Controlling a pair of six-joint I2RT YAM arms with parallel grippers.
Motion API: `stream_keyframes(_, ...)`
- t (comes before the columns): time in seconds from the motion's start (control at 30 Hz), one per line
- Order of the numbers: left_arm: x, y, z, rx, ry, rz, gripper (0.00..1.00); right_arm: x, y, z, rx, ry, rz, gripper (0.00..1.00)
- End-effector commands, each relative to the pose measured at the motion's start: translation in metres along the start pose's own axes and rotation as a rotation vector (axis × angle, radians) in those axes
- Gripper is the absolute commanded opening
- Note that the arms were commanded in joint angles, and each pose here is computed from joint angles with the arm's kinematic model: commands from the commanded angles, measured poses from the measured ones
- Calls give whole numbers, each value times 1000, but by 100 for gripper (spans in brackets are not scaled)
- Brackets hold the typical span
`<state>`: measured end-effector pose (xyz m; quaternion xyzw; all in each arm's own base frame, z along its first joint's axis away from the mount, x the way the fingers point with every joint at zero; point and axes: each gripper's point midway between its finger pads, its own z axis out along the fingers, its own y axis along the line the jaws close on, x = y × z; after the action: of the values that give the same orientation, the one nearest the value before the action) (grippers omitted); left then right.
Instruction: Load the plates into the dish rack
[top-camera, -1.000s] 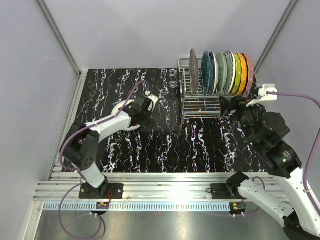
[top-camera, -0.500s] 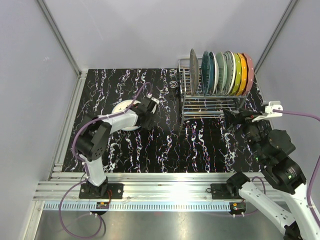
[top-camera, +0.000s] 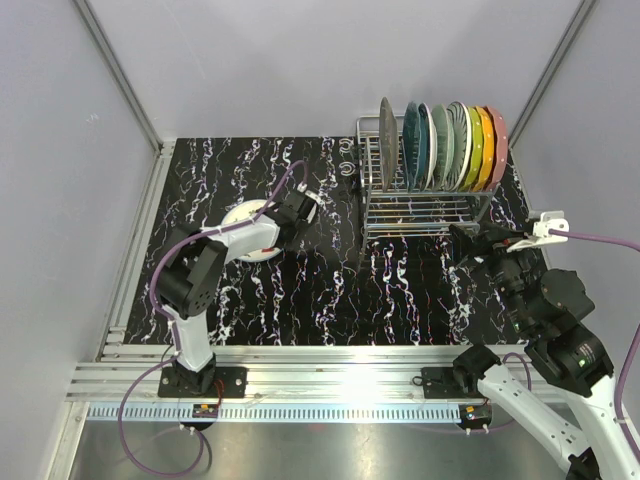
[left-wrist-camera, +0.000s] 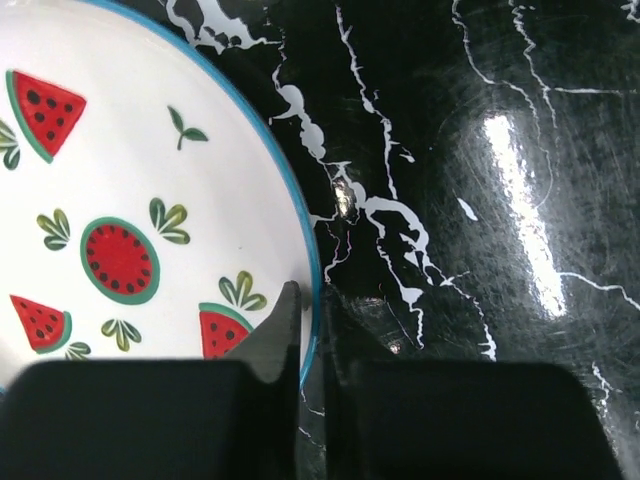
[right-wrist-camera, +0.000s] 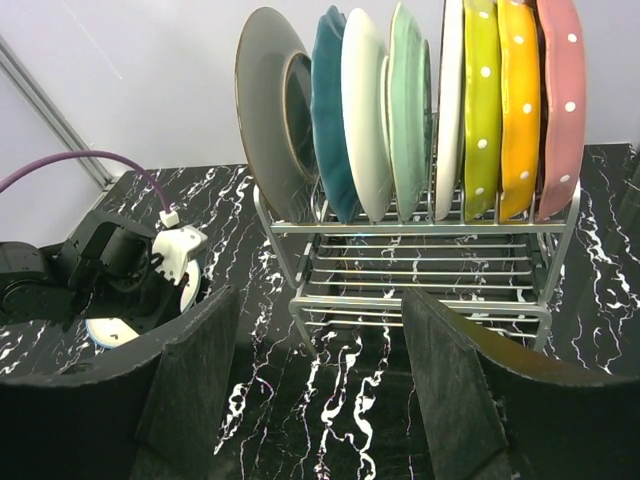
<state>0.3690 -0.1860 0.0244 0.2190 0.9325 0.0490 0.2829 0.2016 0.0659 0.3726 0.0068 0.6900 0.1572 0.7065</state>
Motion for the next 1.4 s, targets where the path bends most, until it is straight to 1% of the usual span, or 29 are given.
stream_keyframes(0.0,-13,-4,-24,53,-33,-49,0,-2,5,-4,-41,-8,-9,73)
stream_keyframes(0.07,-22,-6,-39,79,-66,-94,0,5,18,-4,-114,14,-10,71)
stream_keyframes(0.1,-33,-5,-57,101,-114,-117,0,9,27,-4,-163,31,-18,70)
stream_keyframes(0.13,-41,-5,-68,113,-144,-151,0,14,29,-2,-177,42,-25,67)
stream_keyframes(0.17,-47,-4,-79,122,-171,-176,0,17,31,0,-184,51,-28,67)
stream_keyframes(0.2,-60,-2,-100,150,-227,-223,0,24,36,3,-206,77,-34,67)
stream_keyframes(0.27,-74,-1,-123,180,-294,-276,0,28,45,6,-245,92,-17,66)
stream_keyframes(0.3,-84,2,-145,205,-354,-307,0,31,53,7,-281,102,-8,65)
stream_keyframes(0.37,-94,5,-166,231,-415,-396,0,33,63,11,-325,102,20,65)
stream_keyframes(0.4,-100,10,-185,243,-467,-433,0,38,69,14,-351,124,26,65)
stream_keyframes(0.43,-105,11,-195,261,-496,-493,0,41,75,16,-378,132,29,65)
stream_keyframes(0.47,-104,12,-199,268,-508,-527,0,45,78,18,-391,147,35,65)
stream_keyframes(0.5,-107,15,-215,288,-549,-564,0,52,85,20,-418,176,56,65)
stream_keyframes(0.57,-111,19,-235,335,-614,-665,0,59,93,25,-451,182,76,63)
stream_keyframes(0.6,-113,20,-242,357,-629,-731,0,62,97,25,-471,191,78,63)
stream_keyframes(0.7,-117,27,-267,415,-706,-848,0,68,101,28,-481,194,78,63)
stream_keyframes(0.77,-119,32,-280,442,-754,-897,0,70,108,29,-503,202,70,63)
stream_keyframes(0.83,-123,37,-291,457,-780,-949,0,70,119,29,-537,205,65,64)
stream_keyframes(0.93,-127,43,-303,473,-810,-1021,0,79,134,38,-538,214,17,65)
stream_keyframes(0.97,-128,45,-307,479,-820,-1038,0,91,150,37,-569,237,-31,67)
stream_keyframes(1.0,-131,46,-310,495,-826,-1072,0,92,150,44,-520,222,-59,68)
stream_keyframes(1.03,-135,46,-315,516,-842,-1085,0,89,157,48,-520,198,-79,69)
stream_keyframes(1.07,-138,45,-318,533,-845,-1098,0,99,168,51,-522,221,-97,70)
stream_keyframes(1.13,-148,41,-328,590,-864,-1115,0,91,182,56,-532,199,-87,70)
stream_keyframes(1.17,-151,39,-331,608,-859,-1116,0,98,189,60,-528,214,-97,71)
stream_keyframes(1.2,-153,36,-335,629,-854,-1121,0,90,195,63,-528,195,-84,72)
stream_keyframes(1.27,-161,34,-344,671,-855,-1138,0,97,204,70,-536,206,-96,72)
stream_keyframes(1.3,-164,33,-347,684,-856,-1144,0,90,211,71,-549,177,-80,72)
stream_keyframes(1.37,-169,33,-357,714,-871,-1152,0,98,219,76,-557,186,-91,72)
